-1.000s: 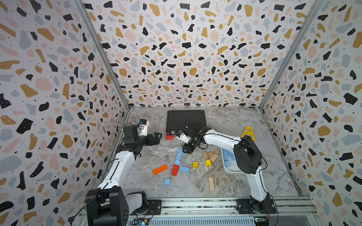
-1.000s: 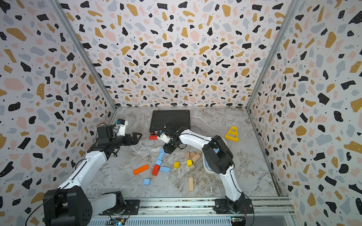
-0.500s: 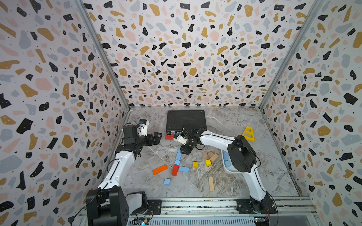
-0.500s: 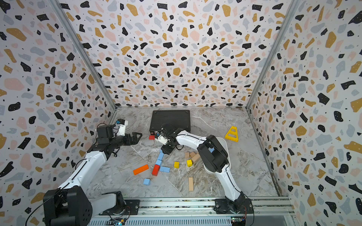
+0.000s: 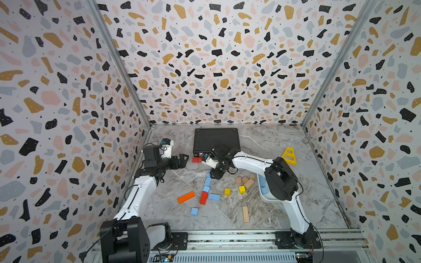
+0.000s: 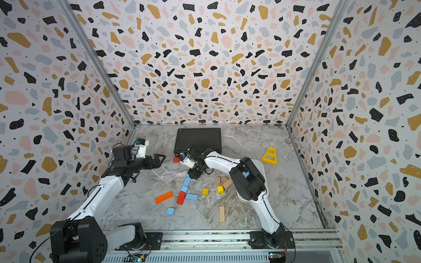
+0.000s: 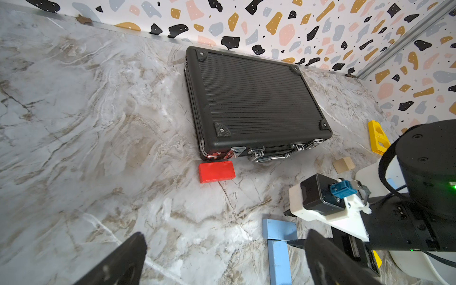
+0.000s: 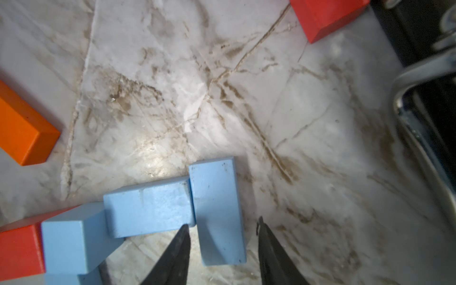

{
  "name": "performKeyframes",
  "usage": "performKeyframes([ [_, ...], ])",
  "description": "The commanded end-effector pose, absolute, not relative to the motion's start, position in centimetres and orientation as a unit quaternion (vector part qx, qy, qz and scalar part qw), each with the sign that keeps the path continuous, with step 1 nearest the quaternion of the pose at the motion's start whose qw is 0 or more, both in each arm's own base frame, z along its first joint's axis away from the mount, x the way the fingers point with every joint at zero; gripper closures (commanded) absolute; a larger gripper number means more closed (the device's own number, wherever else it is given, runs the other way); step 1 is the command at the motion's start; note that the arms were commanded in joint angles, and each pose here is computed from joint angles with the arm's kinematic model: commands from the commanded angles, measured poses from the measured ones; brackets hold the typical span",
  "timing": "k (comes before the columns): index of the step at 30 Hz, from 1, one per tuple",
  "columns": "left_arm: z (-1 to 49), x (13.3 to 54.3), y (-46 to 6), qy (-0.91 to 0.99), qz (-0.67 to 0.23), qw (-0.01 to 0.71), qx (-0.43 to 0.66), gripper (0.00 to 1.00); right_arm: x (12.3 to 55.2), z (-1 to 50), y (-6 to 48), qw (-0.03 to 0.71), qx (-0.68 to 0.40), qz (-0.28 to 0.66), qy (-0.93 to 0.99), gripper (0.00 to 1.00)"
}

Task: Pick out the blue building blocks
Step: Pick up the building block from the center of the board.

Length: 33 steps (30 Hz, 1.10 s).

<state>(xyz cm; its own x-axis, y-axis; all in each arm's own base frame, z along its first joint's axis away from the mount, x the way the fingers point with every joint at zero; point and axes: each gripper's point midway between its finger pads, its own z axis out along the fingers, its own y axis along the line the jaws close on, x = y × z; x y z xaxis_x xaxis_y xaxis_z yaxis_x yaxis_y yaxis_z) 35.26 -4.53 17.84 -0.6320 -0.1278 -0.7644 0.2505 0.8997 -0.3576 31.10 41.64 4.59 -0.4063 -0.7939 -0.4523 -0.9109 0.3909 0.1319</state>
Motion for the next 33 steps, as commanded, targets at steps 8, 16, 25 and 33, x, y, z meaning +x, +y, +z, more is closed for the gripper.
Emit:
performKeyframes([
  [8, 18.5, 35.5, -4.8, 0.865, -0.23, 0.444, 0.043, 0.0, 30.5, 3.8, 41.6, 0.139, -0.532, 0.176, 0.817, 0.55],
  [16, 18.2, 35.6, -4.8, 0.866, -0.232, 0.44, 0.043, 0.0, 30.7, 3.3, 41.2, 0.138, -0.534, 0.161, 0.818, 0.6],
  [25, 18.0, 35.7, -4.8, 0.867, -0.233, 0.438, 0.043, 0.0, 31.3, 2.7, 41.5, 0.142, -0.528, 0.157, 0.822, 0.56],
  [33, 17.9, 35.7, -4.8, 0.868, -0.233, 0.437, 0.042, 0.0, 31.5, 1.3, 41.7, 0.131, -0.536, 0.143, 0.822, 0.57],
])
